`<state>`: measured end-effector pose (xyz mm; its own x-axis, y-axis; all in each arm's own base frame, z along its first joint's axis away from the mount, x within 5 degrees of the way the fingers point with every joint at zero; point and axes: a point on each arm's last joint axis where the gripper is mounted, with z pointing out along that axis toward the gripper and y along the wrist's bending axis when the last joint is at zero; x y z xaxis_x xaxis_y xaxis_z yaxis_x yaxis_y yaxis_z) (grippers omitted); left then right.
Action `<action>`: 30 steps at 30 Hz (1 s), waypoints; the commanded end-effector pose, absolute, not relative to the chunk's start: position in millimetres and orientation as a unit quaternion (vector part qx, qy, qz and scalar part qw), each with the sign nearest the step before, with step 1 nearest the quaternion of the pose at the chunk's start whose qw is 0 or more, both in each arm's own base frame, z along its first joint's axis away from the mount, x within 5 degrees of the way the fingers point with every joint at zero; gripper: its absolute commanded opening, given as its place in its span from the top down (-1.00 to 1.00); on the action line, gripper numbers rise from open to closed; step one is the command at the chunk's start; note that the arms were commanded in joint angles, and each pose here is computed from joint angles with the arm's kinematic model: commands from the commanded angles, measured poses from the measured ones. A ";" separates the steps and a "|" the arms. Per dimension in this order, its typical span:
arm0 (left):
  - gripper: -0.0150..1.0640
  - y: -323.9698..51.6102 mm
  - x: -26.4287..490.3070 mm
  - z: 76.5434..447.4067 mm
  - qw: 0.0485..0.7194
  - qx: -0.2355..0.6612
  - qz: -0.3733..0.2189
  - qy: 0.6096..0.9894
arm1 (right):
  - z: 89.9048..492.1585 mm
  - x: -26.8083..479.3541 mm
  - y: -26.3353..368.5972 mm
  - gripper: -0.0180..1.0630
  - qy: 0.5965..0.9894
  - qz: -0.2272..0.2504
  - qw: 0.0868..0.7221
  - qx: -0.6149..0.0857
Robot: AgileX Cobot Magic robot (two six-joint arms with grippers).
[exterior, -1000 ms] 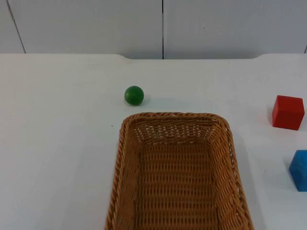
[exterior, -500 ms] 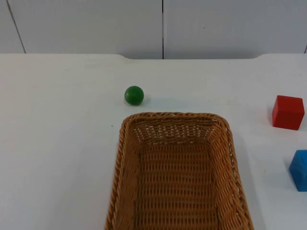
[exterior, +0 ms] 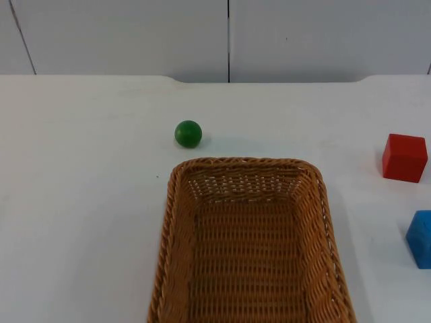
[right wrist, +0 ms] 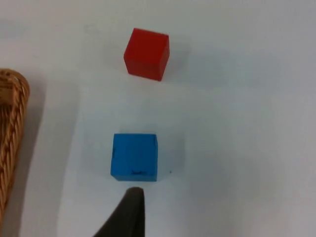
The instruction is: Place all geometric objects except the red cube into the basket.
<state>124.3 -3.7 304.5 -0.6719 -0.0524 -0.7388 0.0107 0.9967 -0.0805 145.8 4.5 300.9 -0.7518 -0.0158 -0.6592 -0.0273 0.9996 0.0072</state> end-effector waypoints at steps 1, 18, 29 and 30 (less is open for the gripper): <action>-0.87 -5.1 133.6 305.4 0.413 -0.013 -0.051 0.909 | 299.9 151.8 3.4 -0.98 0.937 0.002 0.348 -0.016; -0.84 -59.9 290.0 283.6 0.293 0.105 -0.128 0.942 | 293.5 162.0 3.7 -0.98 0.942 0.001 0.336 -0.018; -0.84 -150.8 398.0 229.5 0.222 0.194 -0.100 0.950 | 289.5 161.3 3.6 -0.98 0.943 0.001 0.332 -0.018; -0.84 -158.7 408.7 221.7 0.212 0.200 -0.100 0.952 | 287.7 161.1 3.6 -0.98 0.944 0.001 0.331 -0.018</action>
<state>401.7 -151.6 228.3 -0.8246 0.3219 -0.4653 0.4170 0.9016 -0.1152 161.3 4.4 289.1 -0.7851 -0.0217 -0.6190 -0.0276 0.9996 0.0000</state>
